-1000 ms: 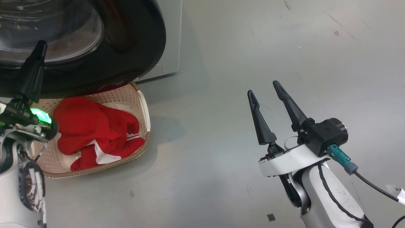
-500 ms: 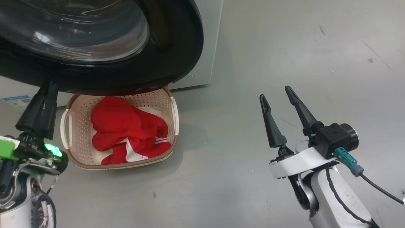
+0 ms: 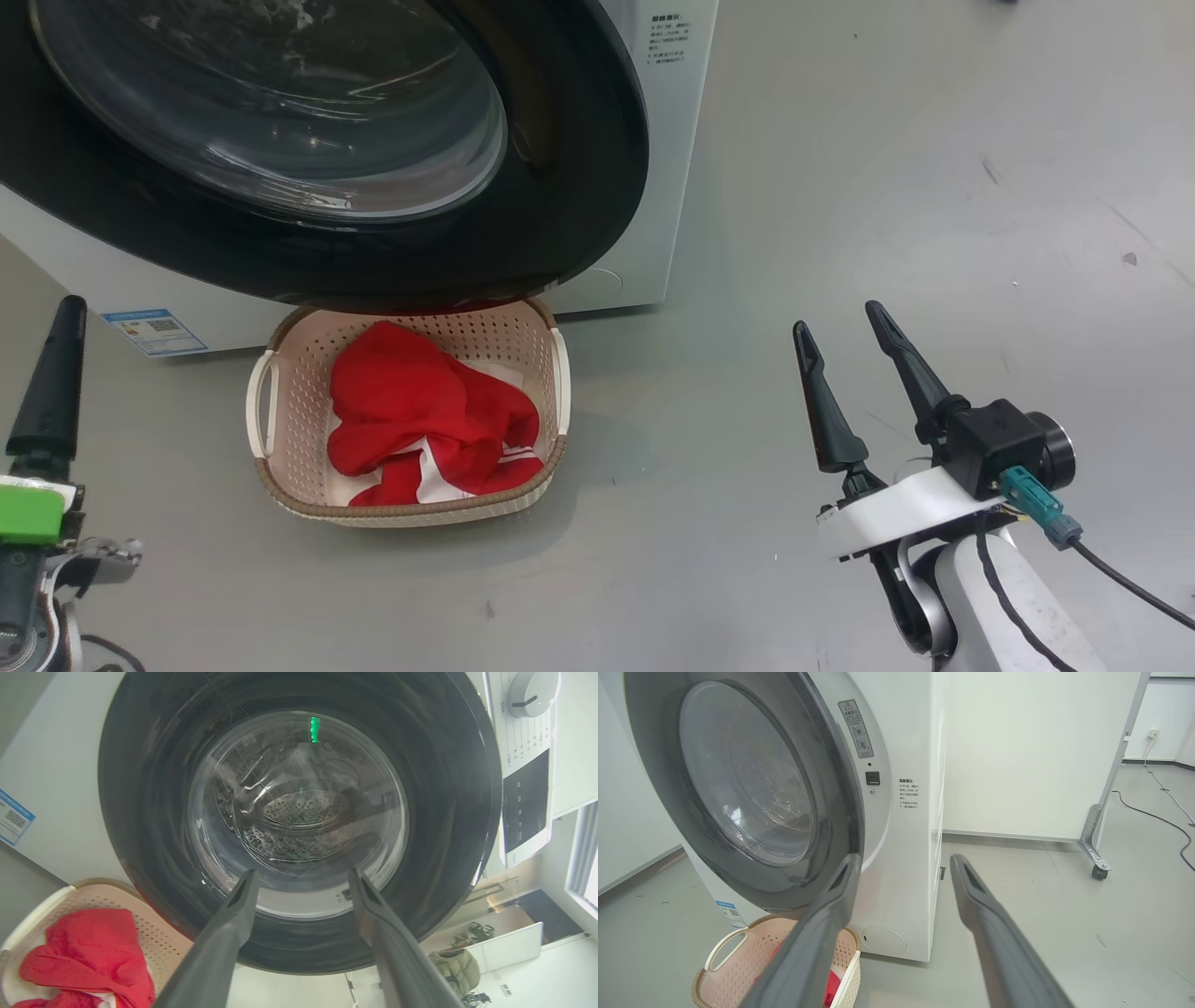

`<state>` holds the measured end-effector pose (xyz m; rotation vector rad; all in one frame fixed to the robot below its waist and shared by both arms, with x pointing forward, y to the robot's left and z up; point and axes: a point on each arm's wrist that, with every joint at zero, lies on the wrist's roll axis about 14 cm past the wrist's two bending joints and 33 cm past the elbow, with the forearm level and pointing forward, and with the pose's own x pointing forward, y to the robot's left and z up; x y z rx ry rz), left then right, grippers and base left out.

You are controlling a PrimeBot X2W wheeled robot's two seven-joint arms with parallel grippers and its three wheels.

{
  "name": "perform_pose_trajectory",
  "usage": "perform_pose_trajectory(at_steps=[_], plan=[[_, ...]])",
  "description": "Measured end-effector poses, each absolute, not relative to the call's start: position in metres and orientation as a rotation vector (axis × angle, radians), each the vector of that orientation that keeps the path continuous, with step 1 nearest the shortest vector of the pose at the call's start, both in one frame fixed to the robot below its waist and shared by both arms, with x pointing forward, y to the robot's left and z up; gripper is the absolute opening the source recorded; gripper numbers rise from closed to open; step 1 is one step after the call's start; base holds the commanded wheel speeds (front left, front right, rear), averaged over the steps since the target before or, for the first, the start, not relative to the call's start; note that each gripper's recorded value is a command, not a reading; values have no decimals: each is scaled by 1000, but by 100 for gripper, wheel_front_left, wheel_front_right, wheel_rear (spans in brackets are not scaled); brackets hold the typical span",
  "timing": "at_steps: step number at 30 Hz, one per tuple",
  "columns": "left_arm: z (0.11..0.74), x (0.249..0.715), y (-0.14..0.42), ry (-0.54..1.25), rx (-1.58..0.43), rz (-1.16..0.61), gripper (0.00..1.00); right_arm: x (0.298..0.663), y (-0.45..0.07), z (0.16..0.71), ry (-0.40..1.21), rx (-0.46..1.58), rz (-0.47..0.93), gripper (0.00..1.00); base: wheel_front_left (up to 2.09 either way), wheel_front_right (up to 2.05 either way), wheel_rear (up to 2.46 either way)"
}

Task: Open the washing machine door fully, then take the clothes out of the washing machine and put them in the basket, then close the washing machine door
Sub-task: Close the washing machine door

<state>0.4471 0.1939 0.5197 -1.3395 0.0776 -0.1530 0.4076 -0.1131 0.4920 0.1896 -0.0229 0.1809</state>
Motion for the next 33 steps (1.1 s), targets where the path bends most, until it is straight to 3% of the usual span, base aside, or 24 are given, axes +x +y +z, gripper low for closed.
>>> perform_pose_trajectory(at_steps=[9, 15, 22, 33], plan=[[548, 425, 206, -23, -754, -121, 100, 398, -121, 500, -44, 177, 165, 100, 0, 0, 0], [542, 403, 206, -49, -520, -86, 100, 392, -126, 504, -56, 168, 159, 100, 0, 0, 0], [524, 376, 192, -7, -350, -87, 100, 378, -127, 505, -56, 171, 152, 100, 0, 0, 0], [503, 348, 179, 38, -250, -54, 100, 359, -128, 498, -32, 184, 136, 100, 0, 0, 0]])
